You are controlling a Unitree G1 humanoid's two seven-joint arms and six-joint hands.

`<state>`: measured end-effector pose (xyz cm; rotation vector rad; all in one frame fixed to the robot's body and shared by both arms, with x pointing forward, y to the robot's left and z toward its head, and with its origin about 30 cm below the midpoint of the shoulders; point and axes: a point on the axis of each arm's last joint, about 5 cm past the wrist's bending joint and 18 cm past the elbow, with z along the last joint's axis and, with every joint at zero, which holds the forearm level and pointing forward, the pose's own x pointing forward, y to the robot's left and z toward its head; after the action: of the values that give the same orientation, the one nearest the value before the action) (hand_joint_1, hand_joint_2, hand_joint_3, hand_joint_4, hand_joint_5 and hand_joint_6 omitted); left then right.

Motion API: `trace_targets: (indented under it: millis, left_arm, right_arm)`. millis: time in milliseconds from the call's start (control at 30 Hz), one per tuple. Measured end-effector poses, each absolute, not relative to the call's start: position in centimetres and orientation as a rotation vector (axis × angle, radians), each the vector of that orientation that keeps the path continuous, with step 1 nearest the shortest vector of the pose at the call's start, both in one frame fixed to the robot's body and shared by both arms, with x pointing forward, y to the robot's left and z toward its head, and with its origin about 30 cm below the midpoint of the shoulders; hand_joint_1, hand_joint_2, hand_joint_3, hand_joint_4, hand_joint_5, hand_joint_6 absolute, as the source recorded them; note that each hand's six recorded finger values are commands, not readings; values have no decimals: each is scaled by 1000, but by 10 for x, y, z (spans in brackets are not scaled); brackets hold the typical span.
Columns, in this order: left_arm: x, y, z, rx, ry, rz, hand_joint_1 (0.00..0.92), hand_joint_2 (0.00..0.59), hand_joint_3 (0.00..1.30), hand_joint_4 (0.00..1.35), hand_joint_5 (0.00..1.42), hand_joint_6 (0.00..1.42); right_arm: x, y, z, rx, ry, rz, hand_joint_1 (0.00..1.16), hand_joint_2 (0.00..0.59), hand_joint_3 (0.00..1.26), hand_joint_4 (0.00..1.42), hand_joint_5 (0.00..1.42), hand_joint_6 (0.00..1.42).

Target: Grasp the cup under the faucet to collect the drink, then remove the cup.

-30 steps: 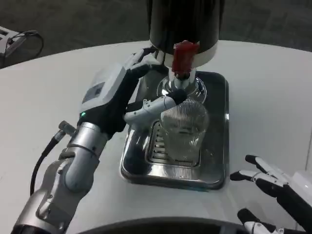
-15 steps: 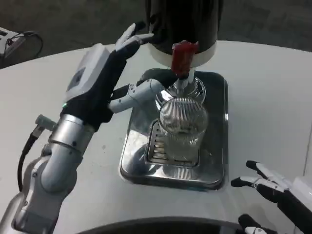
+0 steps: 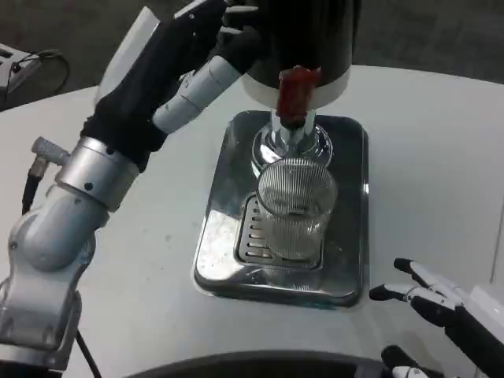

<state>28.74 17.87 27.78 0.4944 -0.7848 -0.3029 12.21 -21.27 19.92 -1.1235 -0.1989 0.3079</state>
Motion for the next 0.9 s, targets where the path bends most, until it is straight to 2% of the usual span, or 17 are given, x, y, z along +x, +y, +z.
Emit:
trace_targets:
  millis: [167, 367, 600, 733, 900]
  left_arm:
    - [291, 176, 287, 471, -733, -408, 0, 61, 264, 255, 397, 377]
    - [303, 173, 302, 448, -669, -516, 0, 65, 245, 224, 363, 355]
    - [315, 168, 310, 442, -608, -608, 0, 70, 271, 259, 391, 377]
    - [319, 163, 303, 451, -556, -651, 0, 73, 314, 289, 410, 401]
    - [320, 163, 301, 452, -545, -664, 0, 78, 302, 281, 405, 404]
  right_arm:
    - [123, -211, 199, -1120, -206, 308, 371, 479, 213, 0, 37, 256]
    - [123, -211, 200, -1119, -208, 305, 371, 479, 208, 0, 37, 256]
    - [124, -211, 200, -1120, -214, 302, 371, 479, 207, 0, 37, 256]
    - [125, -211, 201, -1118, -218, 302, 371, 479, 207, 0, 37, 256]
    - [130, -210, 201, -1119, -218, 296, 371, 479, 207, 0, 37, 256]
